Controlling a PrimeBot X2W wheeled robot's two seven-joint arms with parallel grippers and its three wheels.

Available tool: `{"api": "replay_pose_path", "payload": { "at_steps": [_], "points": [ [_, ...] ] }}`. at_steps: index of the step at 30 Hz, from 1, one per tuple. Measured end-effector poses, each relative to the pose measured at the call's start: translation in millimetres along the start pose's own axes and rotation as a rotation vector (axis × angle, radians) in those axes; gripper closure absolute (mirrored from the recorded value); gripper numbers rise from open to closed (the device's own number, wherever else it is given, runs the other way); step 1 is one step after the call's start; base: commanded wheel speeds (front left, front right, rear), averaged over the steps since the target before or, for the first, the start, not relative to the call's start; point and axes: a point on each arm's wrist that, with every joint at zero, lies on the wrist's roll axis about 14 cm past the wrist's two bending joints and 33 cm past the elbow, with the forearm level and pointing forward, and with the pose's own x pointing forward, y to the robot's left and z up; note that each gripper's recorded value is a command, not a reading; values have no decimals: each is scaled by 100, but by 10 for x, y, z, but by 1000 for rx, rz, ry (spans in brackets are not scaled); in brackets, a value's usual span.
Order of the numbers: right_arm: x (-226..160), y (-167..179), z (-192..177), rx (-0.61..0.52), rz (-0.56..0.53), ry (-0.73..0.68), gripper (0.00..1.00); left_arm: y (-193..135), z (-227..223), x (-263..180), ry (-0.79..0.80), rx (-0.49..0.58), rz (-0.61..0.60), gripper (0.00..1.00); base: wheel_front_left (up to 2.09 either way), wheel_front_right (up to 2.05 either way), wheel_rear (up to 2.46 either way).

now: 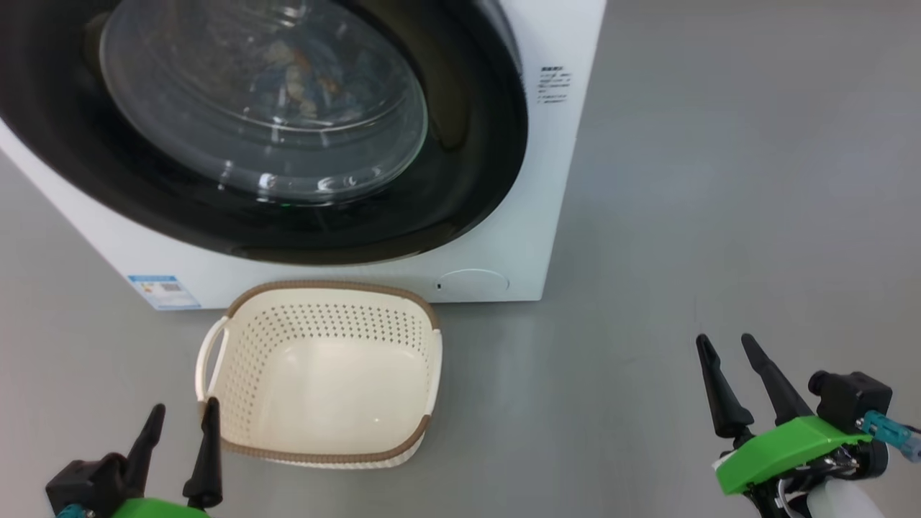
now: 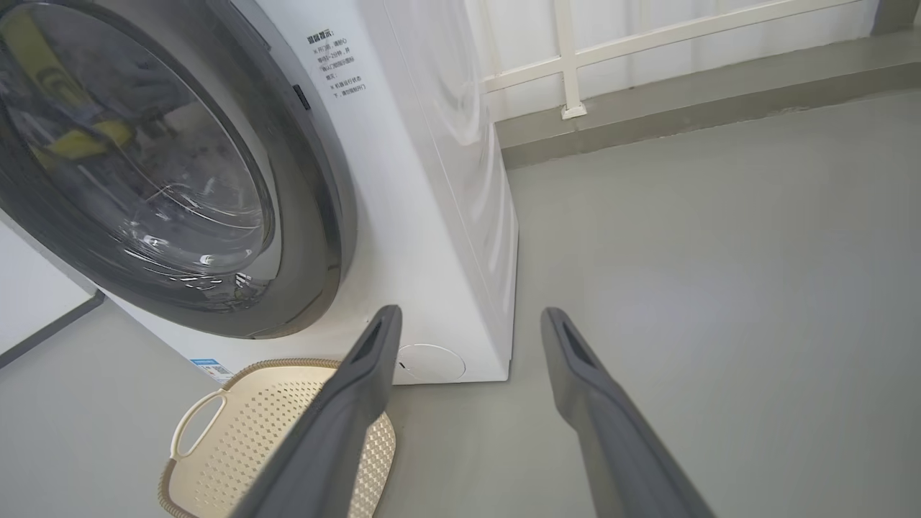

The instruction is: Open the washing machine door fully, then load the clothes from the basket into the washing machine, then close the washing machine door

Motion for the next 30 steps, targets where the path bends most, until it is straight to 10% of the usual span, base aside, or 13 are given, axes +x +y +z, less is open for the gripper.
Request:
{"api": "replay_pose_path", "payload": {
  "at_steps": [30],
  "points": [
    [-517,-379,145,0,-120,-48,0,-92,-24,-87,7,-5,-29,0,0,0,0]
  ]
}}
